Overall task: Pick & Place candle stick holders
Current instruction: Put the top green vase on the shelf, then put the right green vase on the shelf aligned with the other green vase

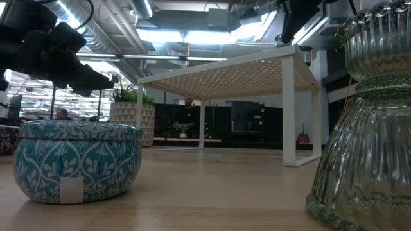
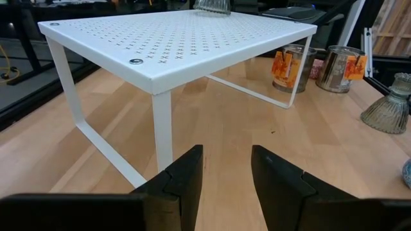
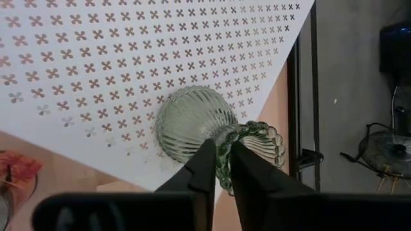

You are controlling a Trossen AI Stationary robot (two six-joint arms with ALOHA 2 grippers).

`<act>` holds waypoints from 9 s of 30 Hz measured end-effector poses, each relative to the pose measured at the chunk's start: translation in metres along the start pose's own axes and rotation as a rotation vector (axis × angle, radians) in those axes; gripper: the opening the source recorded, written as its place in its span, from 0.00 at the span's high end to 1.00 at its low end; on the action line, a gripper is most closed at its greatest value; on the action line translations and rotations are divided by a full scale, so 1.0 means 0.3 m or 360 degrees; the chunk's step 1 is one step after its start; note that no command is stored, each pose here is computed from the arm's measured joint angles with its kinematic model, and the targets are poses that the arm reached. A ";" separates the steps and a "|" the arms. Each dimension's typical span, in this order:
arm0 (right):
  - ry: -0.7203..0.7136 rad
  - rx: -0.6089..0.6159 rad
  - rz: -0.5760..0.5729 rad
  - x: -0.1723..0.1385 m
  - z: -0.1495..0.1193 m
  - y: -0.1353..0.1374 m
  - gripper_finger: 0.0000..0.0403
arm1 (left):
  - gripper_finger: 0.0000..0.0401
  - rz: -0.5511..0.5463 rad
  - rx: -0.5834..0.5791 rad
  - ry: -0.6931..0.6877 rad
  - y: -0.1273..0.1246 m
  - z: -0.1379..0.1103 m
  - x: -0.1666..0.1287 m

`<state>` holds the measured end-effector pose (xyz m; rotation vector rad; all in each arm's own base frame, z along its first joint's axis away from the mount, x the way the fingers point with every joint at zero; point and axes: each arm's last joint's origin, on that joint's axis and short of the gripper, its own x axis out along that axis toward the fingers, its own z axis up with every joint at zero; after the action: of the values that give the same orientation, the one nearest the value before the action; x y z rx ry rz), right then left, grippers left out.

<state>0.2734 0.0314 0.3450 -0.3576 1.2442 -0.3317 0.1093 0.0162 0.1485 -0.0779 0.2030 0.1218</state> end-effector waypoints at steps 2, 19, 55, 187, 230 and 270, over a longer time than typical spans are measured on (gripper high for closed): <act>0.0001 0.0000 0.0003 0.001 0.000 0.001 0.84 | 0.68 0.0000 0.0000 0.0000 0.000 0.000 0.000; -0.0013 0.0000 0.0009 -0.003 0.001 0.007 0.63 | 0.68 0.0000 0.0000 0.0000 0.000 0.000 0.000; -0.0273 0.0264 0.0494 -0.263 -0.018 0.208 0.62 | 0.68 0.0000 0.0000 0.0000 0.000 0.000 0.000; -0.0541 0.0216 0.0953 -0.027 0.258 0.675 0.34 | 0.68 0.0000 0.0000 0.0003 0.000 -0.001 0.000; -0.0079 0.0215 0.1006 0.051 0.140 0.926 0.53 | 0.68 0.0000 0.0000 0.0003 0.000 -0.001 0.000; -0.0008 0.0609 0.1046 0.113 0.268 0.822 0.94 | 0.68 0.0001 0.0000 0.0003 0.000 0.000 0.000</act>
<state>0.3722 0.2449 0.2306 0.3789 1.1925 0.0034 0.1094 0.0163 0.1484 -0.0781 0.2049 0.1223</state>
